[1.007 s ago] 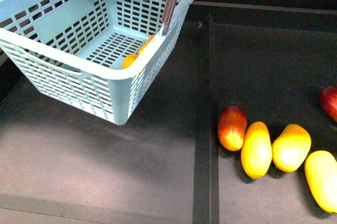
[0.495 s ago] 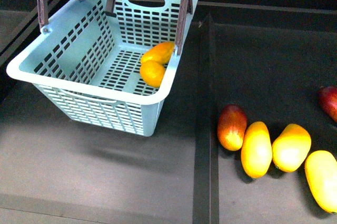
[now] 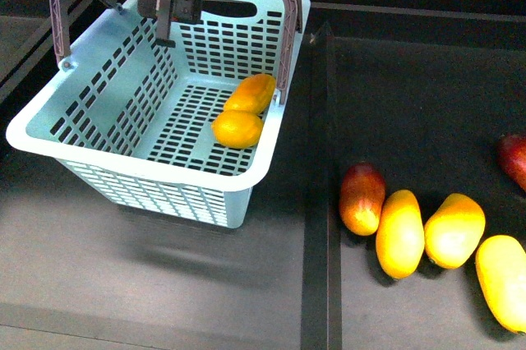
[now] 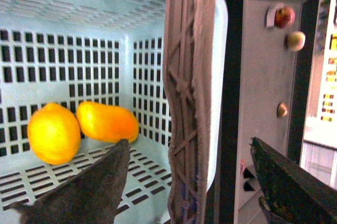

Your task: Pick lemon and mango into basket

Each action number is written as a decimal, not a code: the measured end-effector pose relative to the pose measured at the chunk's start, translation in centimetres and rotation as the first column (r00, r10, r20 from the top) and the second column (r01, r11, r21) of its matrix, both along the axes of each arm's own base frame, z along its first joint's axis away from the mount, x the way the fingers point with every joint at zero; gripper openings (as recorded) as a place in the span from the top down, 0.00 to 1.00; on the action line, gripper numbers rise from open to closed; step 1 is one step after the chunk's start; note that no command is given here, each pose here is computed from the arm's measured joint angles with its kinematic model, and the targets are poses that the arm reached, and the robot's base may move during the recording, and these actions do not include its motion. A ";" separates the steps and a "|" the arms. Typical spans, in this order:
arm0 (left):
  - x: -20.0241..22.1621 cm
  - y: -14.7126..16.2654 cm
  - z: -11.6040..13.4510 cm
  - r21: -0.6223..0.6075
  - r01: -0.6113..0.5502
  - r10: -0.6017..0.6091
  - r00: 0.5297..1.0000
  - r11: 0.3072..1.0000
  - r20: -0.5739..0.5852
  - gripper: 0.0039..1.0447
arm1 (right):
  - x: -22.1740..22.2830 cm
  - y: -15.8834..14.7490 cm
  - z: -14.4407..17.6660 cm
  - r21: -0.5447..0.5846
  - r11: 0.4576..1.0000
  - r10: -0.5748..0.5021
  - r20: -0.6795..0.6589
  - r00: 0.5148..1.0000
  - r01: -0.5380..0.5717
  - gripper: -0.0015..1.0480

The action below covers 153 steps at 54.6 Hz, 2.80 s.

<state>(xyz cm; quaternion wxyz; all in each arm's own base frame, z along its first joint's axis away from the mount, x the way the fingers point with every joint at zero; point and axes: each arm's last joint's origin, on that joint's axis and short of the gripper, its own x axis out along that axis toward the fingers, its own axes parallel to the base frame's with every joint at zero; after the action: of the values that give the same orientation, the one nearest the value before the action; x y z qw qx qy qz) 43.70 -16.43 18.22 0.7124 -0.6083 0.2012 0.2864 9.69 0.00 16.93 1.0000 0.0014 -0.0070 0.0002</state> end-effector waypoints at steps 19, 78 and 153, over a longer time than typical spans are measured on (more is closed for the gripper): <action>-13.4 7.4 3.7 0.878 0.154 -0.640 0.742 0.453 0.200 0.54 | 0.0 0.0 0.0 0.000 1.000 0.000 0.000 1.000 0.000 0.08; -30.0 16.4 -1.5 0.981 0.164 -0.657 0.752 0.106 -0.055 0.97 | 0.0 0.0 0.0 0.000 1.000 0.000 0.000 1.000 0.000 0.08; -34.0 16.4 -1.4 0.982 0.153 -0.656 0.753 0.106 -0.047 0.97 | 0.0 0.0 0.0 0.000 1.000 0.000 0.000 1.000 0.000 0.08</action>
<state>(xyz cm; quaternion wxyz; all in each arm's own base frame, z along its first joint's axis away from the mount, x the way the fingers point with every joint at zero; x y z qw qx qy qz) 9.71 -0.04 16.84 1.0000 -0.0054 -0.0052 -0.0019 9.69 0.00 16.93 1.0000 0.0014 -0.0070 0.0000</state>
